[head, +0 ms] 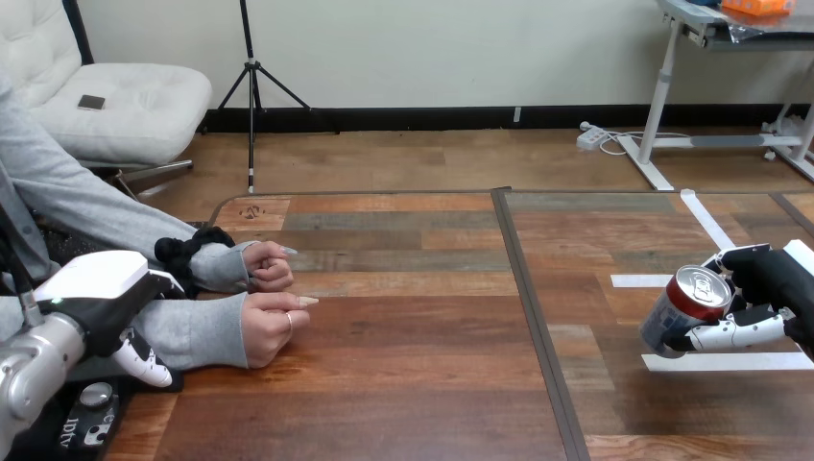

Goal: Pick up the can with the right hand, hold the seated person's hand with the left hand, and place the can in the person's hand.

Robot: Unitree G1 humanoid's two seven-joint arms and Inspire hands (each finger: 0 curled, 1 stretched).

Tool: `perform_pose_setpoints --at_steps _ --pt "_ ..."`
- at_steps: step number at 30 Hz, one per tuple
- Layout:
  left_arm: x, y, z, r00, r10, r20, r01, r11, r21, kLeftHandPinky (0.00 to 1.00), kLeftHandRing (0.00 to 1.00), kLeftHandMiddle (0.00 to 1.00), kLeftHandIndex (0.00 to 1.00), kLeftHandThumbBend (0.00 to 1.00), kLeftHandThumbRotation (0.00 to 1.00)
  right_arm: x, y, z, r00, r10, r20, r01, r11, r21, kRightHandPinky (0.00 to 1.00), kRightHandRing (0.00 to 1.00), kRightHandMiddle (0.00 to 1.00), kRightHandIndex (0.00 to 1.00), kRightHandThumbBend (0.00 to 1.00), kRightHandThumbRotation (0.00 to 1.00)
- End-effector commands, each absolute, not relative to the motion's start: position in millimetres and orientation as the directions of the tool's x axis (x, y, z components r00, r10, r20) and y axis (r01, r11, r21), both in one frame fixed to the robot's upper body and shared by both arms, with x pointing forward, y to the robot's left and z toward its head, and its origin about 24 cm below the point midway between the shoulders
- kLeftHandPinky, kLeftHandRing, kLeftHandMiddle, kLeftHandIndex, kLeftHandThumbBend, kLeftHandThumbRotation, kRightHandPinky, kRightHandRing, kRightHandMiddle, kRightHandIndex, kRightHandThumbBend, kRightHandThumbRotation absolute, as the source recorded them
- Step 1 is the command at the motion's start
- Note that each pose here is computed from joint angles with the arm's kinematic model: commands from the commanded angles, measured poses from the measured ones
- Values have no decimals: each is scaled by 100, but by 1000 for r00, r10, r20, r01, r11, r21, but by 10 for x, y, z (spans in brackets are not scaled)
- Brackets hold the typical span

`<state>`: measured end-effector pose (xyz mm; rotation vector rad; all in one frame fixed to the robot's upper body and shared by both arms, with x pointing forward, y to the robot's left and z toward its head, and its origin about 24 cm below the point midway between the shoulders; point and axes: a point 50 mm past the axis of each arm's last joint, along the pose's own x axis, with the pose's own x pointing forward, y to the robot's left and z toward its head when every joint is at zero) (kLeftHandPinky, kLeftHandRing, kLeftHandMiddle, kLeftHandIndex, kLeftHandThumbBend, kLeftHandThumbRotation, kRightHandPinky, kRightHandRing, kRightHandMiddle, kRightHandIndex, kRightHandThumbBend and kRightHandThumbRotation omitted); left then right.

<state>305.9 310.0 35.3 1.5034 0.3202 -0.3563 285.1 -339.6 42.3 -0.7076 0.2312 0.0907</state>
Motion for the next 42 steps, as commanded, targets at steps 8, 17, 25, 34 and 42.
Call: perform_pose_setpoints --at_steps 8,17,25,34,42 --pt "3076 3141 391 913 -44 -406 408 58 911 37 45 53 55 88 0 3020 -3319 680 995 20 -95 -76 769 -635 14 19 28 41 84 0" --pt "3082 3139 389 911 -52 -409 412 92 906 33 41 49 49 81 0 3025 -3326 680 995 10 -103 -73 768 -637 16 22 30 41 84 0" --pt "3084 3133 395 919 -55 -391 395 121 911 30 38 47 49 82 0 3026 -3329 682 994 12 -106 -78 764 -641 16 22 31 41 83 0" --pt "3084 3123 403 922 -66 -382 388 133 912 33 41 48 48 82 0 3020 -3327 677 995 17 -103 -79 764 -640 17 22 31 41 83 0" --pt "3084 3096 437 937 -97 -335 348 190 918 30 37 44 48 82 0 3016 -3334 653 993 8 -116 -78 784 -616 18 24 32 42 82 0"
